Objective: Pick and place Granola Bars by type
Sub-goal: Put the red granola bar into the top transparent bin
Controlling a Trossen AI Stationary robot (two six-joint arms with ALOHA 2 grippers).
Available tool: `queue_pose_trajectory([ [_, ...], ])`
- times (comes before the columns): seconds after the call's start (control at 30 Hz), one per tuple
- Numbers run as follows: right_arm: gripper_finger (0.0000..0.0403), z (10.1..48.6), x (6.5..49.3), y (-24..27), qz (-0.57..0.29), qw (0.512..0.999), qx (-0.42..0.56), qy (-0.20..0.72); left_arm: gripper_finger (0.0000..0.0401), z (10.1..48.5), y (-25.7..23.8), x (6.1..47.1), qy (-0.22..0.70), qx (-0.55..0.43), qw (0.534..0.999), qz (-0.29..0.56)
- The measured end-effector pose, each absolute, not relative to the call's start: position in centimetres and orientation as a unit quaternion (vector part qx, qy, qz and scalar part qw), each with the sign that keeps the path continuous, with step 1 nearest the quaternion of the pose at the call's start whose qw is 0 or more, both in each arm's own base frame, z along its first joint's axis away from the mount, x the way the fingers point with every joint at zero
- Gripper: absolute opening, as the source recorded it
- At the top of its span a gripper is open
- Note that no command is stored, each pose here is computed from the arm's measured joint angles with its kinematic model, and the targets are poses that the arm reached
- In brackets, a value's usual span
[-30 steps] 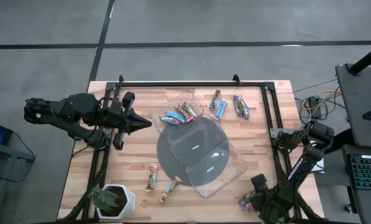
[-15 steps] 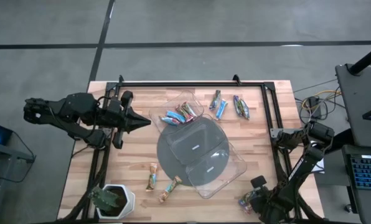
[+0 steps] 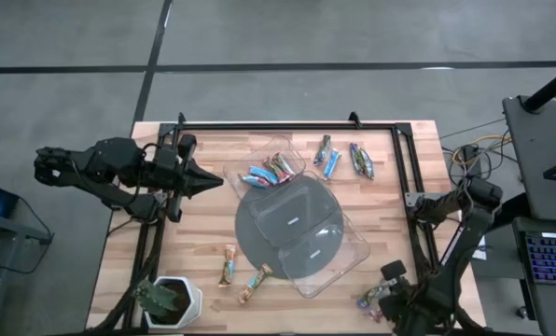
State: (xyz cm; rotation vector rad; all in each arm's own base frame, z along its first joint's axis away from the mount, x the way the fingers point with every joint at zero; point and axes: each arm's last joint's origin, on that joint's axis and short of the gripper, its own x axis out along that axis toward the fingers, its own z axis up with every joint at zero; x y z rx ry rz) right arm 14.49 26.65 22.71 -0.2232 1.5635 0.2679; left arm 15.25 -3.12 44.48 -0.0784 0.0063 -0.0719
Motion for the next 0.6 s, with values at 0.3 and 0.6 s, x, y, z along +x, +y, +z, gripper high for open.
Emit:
queue_pose_trajectory([
  [0.3, 0.0038, 29.6, 17.3, 24.1, 0.036, 0.789, -0.015, 0.613, 0.0000, 44.6, -3.1, 15.0, -0.001, -0.036, 0.999, -0.036],
  [0.6, 0.0038, 33.9, 22.1, 16.7, -0.074, 0.834, 0.060, 0.544, 0.0000, 44.6, -3.1, 15.0, -0.001, -0.024, 0.999, -0.036],
])
